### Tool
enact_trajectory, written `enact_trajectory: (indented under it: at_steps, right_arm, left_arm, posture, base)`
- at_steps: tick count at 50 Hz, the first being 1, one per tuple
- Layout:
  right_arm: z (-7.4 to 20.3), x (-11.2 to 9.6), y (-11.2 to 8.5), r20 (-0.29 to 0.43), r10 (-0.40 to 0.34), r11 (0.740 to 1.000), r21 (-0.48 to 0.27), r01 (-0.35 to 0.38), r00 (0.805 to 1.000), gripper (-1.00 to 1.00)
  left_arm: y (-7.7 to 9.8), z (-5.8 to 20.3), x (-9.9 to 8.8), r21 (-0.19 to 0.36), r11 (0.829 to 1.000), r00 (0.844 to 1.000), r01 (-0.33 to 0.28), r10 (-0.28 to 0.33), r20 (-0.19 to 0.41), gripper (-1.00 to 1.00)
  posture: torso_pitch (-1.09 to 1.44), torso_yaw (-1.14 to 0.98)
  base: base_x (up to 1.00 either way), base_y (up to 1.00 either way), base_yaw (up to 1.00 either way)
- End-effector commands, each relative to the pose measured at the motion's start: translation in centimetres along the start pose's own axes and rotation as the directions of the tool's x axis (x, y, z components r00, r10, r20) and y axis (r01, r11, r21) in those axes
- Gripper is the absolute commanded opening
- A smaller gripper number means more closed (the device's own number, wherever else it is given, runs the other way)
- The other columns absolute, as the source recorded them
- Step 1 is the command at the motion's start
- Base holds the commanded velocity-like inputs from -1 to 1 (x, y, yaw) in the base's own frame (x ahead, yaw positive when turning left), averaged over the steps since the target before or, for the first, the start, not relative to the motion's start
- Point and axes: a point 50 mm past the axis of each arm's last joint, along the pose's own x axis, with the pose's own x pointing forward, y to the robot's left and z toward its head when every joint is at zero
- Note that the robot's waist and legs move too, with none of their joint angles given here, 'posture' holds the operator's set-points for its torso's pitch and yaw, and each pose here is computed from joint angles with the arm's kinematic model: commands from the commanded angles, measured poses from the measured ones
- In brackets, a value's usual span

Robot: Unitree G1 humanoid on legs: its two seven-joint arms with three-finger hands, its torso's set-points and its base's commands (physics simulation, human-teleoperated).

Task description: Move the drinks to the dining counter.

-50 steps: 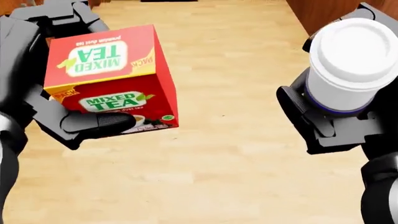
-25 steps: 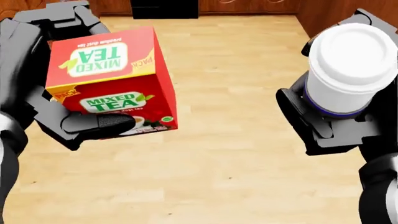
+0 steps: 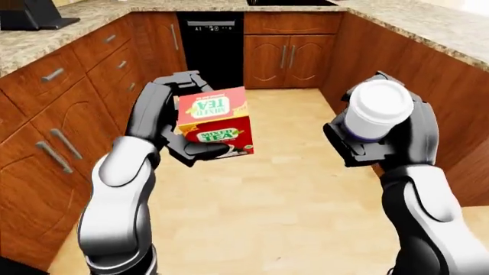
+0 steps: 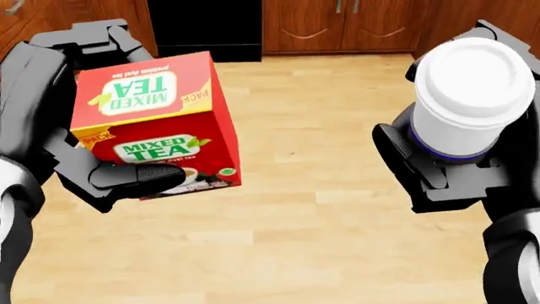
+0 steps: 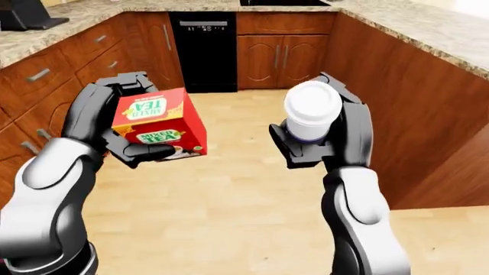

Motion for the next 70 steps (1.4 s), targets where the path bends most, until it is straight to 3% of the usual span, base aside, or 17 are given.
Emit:
enact_trajectory:
  at_steps: [1, 28, 29, 30, 70]
  right_arm:
    - [1.24, -0.05, 0.2, 0.082, 0.01, 1.0, 0.006, -0.011, 0.997, -1.0]
    - [1.39, -0.17, -0.14, 0.098, -0.006, 1.0, 0.026, 0.003, 0.995, -1.0]
    - [1.31, -0.17, -0.09, 0.096, 0.0, 1.0, 0.031, -0.003, 0.995, -1.0]
    - [1.1, 0.1, -0.36, 0.084, -0.037, 0.999, 0.027, 0.035, 0.996, -1.0]
    - [1.22, -0.21, -0.27, 0.085, -0.014, 1.0, 0.017, 0.013, 0.996, -1.0]
  left_arm:
    - [0.33, 1.69, -0.2, 0.025, 0.999, 0.995, -0.023, 0.021, 0.098, -1.0]
    - [0.04, 1.68, -0.25, 0.033, 0.999, 0.995, -0.017, 0.013, 0.1, -1.0]
    - [0.05, 1.72, -0.24, 0.04, 0.999, 0.994, -0.019, 0.015, 0.105, -1.0]
    - [-0.01, 1.66, -0.32, 0.042, 0.999, 0.994, -0.016, 0.012, 0.105, -1.0]
    - [0.2, 1.89, -0.5, 0.034, 0.999, 0.994, -0.02, 0.016, 0.109, -1.0]
  posture:
    - [0.0, 0.0]
    - [0.0, 0.0]
    - [0.0, 0.0]
    - [0.0, 0.0]
    - [0.0, 0.0]
  base:
    - [1.0, 0.1, 0.0]
    - [0.96, 0.21, 0.0]
    - [0.07, 0.0, -1.0]
    - [0.07, 0.0, -1.0]
    - [0.07, 0.0, -1.0]
